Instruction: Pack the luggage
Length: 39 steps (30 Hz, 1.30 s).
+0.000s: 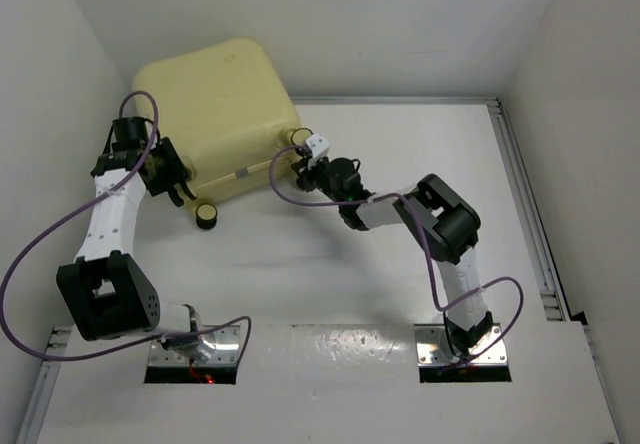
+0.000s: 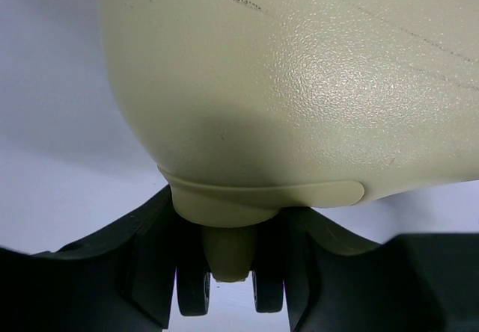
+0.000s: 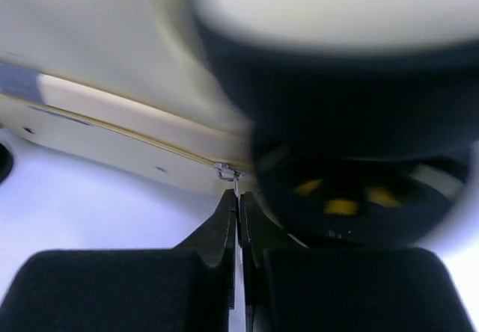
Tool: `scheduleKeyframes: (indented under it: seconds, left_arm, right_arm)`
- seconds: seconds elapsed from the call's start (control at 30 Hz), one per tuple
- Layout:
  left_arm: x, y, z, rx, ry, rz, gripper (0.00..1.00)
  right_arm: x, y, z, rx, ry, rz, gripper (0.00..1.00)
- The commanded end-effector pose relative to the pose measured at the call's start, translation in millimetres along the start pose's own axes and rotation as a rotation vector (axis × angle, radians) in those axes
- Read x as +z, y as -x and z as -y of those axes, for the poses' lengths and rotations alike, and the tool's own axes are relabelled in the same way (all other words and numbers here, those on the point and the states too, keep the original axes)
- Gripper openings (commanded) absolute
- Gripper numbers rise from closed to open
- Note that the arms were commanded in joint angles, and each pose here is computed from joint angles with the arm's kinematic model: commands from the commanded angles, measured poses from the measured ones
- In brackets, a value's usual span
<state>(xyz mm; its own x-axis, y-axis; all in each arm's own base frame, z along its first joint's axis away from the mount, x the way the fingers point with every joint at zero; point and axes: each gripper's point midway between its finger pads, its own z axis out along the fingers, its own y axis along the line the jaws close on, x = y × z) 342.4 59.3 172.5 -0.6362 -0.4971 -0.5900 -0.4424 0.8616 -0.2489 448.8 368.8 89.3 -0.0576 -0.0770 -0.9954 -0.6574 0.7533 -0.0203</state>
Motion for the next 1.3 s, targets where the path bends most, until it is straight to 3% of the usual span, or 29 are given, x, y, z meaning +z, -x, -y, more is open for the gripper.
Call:
scheduleKeyframes:
  seconds: [0.0,0.13,0.47,0.53,0.57,0.63,0.67,0.7,0.87,0.9,1.07,1.13,1.17,1.2,1.27]
  left_arm:
    - [12.1,-6.2,-95.3,-0.033,0.348,-0.075,0.0]
    - [22.3,8.2,-92.6,0.024,0.328,-0.082,0.0]
    - [43.4,53.2,-105.1,0.164,0.452,-0.005,0.0]
    - [44.7,58.0,-106.4,0.179,0.46,0.004,0.0]
    - [49.4,58.9,-101.6,0.188,0.452,0.01,0.0]
    - [52.5,62.3,-98.1,0.221,0.445,0.013,0.0]
    - [57.4,63.6,-92.3,0.231,0.435,0.022,0.0]
    - [59.6,68.1,-88.6,0.246,0.414,0.038,0.0]
    - [71.6,72.7,-52.1,0.357,0.309,0.082,0.0]
    - [71.2,71.5,-38.1,0.364,0.244,0.094,0.0]
    - [36.3,92.0,9.6,0.47,0.009,0.224,0.02]
    - [10.3,102.2,44.3,0.552,-0.205,0.307,0.22]
    - [-4.4,106.2,54.8,0.613,-0.284,0.349,0.32]
    - [-35.4,109.2,77.9,0.662,-0.421,0.409,0.56]
    - [-68.4,125.4,97.6,0.697,-0.478,0.499,0.78]
  right_arm:
    - [-31.2,14.6,98.5,0.012,-0.293,0.018,0.0]
    - [-37.2,7.1,122.3,-0.001,-0.319,0.007,0.0]
    - [0.8,9.6,185.6,-0.083,-0.339,0.032,0.0]
    - [14.4,25.8,201.0,-0.096,-0.355,0.075,0.0]
    - [16.2,6.3,213.1,-0.09,-0.368,0.043,0.0]
    - [28.9,30.5,228.7,-0.137,-0.371,0.096,0.0]
    - [34.1,7.4,233.9,-0.138,-0.372,0.062,0.0]
    - [45.1,34.6,241.2,-0.151,-0.373,0.123,0.0]
    - [82.7,22.5,244.8,-0.132,-0.313,0.152,0.0]
    - [96.2,41.2,241.1,-0.144,-0.302,0.203,0.0]
    - [112.5,25.0,205.0,-0.098,-0.201,0.222,0.0]
    - [110.0,42.9,185.7,-0.105,-0.161,0.26,0.0]
    - [105.1,26.4,177.4,-0.09,-0.143,0.232,0.0]
    - [102.9,40.4,169.5,-0.086,-0.126,0.255,0.0]
    - [97.4,33.6,161.4,-0.088,-0.11,0.241,0.0]
